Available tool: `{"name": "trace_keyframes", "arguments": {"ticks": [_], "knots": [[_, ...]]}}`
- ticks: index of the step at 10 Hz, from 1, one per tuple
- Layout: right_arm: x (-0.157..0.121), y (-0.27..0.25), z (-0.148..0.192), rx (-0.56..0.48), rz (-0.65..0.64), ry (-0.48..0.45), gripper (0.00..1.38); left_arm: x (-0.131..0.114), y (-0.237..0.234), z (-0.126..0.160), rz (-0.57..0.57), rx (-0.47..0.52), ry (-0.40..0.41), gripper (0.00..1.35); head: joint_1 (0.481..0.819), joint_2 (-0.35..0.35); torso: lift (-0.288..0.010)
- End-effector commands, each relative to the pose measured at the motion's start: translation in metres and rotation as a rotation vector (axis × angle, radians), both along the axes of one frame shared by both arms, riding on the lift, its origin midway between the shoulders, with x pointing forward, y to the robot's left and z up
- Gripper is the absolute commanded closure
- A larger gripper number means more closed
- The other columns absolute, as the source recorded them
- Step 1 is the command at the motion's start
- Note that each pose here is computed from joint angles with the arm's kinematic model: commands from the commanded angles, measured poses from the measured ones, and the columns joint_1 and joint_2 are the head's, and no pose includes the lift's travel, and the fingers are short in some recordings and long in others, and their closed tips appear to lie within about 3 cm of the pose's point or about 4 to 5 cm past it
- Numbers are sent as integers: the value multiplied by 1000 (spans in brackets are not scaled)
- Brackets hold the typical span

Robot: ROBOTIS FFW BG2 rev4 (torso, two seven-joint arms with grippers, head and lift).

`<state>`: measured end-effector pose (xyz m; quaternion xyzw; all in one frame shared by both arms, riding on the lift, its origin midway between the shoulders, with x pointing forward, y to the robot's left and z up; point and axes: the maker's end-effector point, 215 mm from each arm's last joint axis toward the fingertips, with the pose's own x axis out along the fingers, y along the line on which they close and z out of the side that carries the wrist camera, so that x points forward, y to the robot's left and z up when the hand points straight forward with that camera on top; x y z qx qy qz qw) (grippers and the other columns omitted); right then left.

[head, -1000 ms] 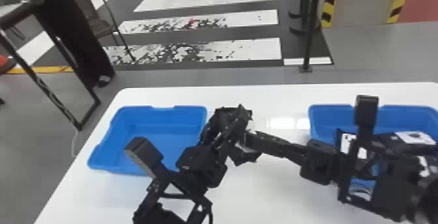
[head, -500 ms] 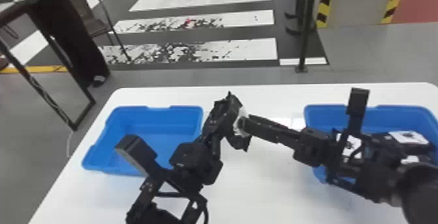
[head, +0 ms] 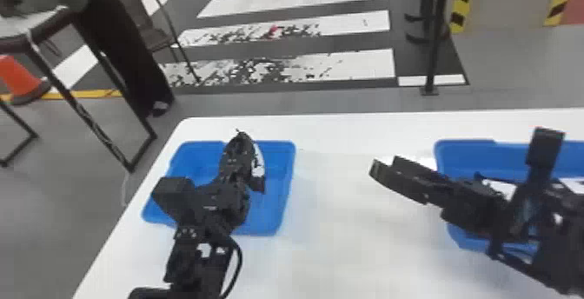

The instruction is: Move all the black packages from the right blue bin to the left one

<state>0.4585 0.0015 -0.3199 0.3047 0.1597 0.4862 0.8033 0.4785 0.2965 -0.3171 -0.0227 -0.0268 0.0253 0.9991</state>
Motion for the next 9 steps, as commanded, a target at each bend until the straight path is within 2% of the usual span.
{"name": "trace_keyframes", "arguments": {"ticks": [1,2,3,4,5,6,7,9], "knots": [[-1,-4,4,-9,-6,-16,219,11,36,3,87,174,-35,1213,695,331,-154],[-2,-6,1,-12,-10,-14,214,17,41,3,102,205,-42,1208,695,350,-154],[3,-14,0,-47,-28,-38,211,15,40,2,100,153,-53,875,695,350,-154],[15,-36,2,-135,-81,-100,211,6,38,13,100,115,-104,277,695,350,-154],[19,-54,6,-226,-133,-135,211,-3,32,19,92,63,-145,18,695,350,-154],[21,-103,15,-430,-288,-188,211,-12,20,28,59,29,-168,140,695,329,-154],[22,-145,19,-548,-419,-187,213,-21,10,36,24,21,-172,205,695,282,-154],[-3,-192,-13,-684,-622,-32,217,-41,-7,38,-34,-16,-146,211,695,190,-154]]}}
